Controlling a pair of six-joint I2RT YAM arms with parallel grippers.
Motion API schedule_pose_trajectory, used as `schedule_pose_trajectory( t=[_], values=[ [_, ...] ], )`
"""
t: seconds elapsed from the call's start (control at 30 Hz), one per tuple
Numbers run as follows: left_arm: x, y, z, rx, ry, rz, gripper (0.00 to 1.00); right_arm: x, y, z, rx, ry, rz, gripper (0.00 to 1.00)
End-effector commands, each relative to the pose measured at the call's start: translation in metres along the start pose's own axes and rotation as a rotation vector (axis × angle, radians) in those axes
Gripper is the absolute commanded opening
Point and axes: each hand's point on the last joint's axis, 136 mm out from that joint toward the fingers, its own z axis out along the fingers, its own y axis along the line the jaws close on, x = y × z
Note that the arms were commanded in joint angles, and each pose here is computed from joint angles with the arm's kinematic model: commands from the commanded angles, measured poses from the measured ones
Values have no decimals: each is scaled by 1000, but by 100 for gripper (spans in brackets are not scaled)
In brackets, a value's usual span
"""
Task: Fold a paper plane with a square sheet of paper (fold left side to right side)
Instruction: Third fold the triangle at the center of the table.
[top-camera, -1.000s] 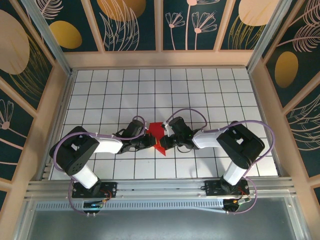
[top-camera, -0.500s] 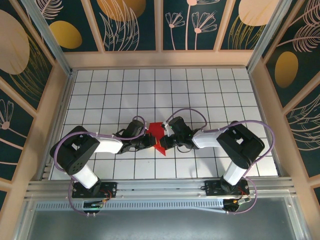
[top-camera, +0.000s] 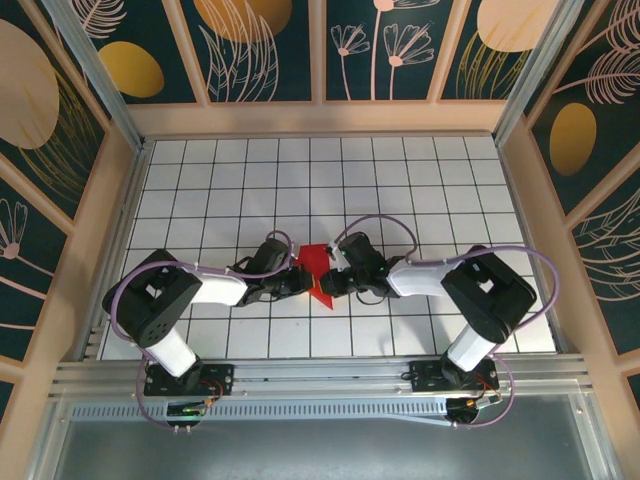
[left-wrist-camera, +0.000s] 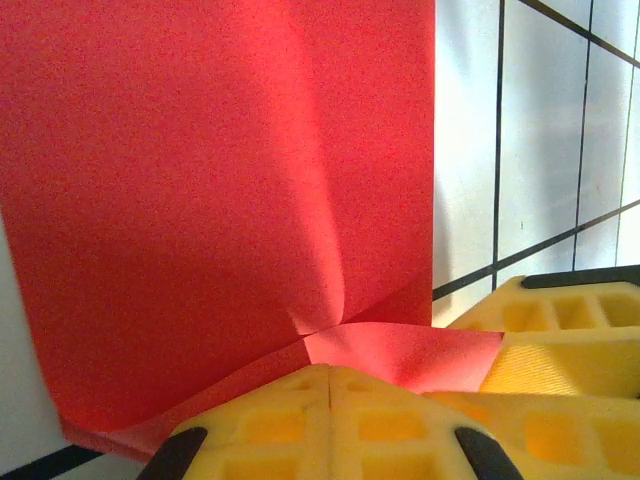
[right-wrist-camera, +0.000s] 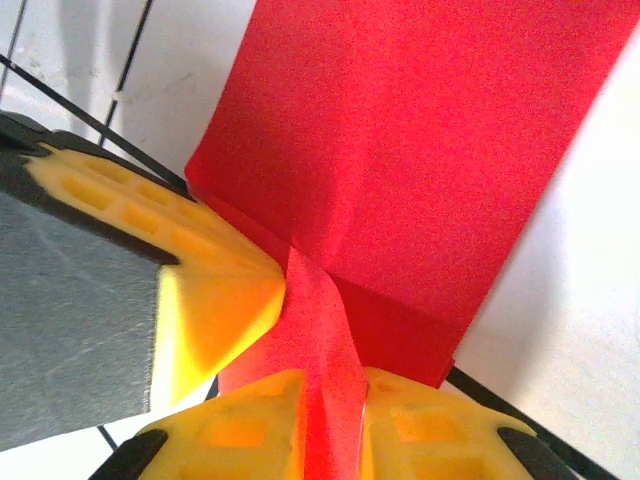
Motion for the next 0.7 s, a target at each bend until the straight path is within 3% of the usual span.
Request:
schedule_pose_trajectory(
  t=[0.0, 0.27, 0.47, 0.67],
  values=[
    [30, 67, 9, -234, 75, -64, 0, -13, -1, -16, 27, -46, 18, 25],
    [26, 63, 10, -227, 72, -56, 0, -9, 1, -41, 16, -36, 48, 28],
    [26, 63, 10, -231, 70, -56, 0, 5, 35, -44, -174, 35, 85, 1],
    [26, 63, 10, -233, 70, -56, 0, 26, 47, -28, -243, 111, 110, 0]
  ],
)
